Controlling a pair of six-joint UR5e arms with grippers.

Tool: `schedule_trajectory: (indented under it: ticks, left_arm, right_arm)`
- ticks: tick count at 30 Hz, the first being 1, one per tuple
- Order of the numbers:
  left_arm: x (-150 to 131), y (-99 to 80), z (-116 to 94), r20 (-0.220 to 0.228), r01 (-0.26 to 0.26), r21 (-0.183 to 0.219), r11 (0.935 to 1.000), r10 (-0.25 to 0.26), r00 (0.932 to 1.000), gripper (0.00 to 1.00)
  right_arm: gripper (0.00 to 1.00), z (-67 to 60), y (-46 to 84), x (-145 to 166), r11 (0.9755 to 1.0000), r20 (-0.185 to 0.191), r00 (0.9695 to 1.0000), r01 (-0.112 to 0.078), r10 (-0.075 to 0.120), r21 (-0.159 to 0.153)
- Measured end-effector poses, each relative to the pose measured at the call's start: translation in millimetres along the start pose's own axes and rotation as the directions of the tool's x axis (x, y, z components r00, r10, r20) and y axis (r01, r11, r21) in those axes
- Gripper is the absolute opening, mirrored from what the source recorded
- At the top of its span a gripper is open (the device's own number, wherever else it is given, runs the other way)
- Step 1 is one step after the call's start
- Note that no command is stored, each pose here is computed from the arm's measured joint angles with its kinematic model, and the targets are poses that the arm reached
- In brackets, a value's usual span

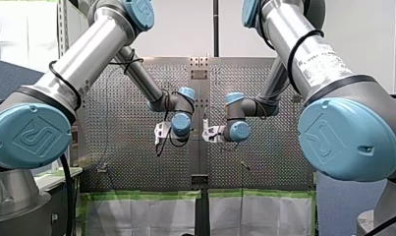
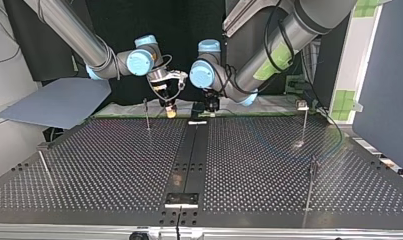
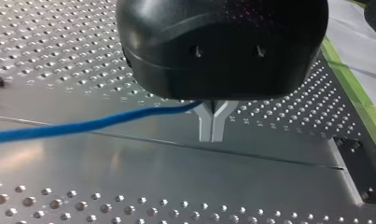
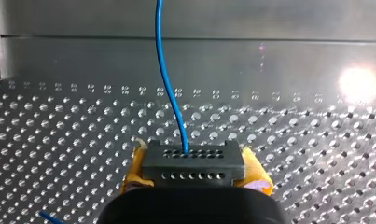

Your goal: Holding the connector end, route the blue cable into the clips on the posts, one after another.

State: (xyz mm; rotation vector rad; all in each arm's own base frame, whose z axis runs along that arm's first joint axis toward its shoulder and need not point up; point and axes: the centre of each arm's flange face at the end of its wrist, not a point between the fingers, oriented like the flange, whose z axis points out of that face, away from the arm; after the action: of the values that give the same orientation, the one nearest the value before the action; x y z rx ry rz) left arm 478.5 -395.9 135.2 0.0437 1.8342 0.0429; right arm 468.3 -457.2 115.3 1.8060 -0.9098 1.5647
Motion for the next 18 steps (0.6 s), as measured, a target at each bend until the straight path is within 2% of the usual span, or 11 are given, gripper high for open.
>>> schedule_trajectory:
  ticks: [5,11,15,18]
  left_arm:
    - [7,-5.5,1,0.009,0.004,0.006,1.0000,-0.004,0.9999,0.00]
    - [17,-12.5,-1,0.017,0.010,0.003,0.9999,-0.010,0.9998,0.00]
    - [26,-19.4,-4,0.022,0.024,0.006,0.9997,-0.024,0.9994,0.00]
    - [37,-22.2,-8,0.021,0.037,0.014,0.9992,-0.038,0.9991,0.00]
  right_arm:
    - [0.00,-5.8,3.7,-10,1.0000,0.004,1.0000,-0.003,0.003,-0.007]
    - [0.00,-15.5,13.9,-26,0.9993,0.002,0.9996,-0.027,0.027,-0.025]
    - [0.00,-25.1,21.3,-45,0.9979,0.009,0.9985,-0.054,0.055,-0.035]
    - [0.00,-27.6,26.8,-60,0.9975,0.014,0.9983,-0.056,0.056,-0.044]
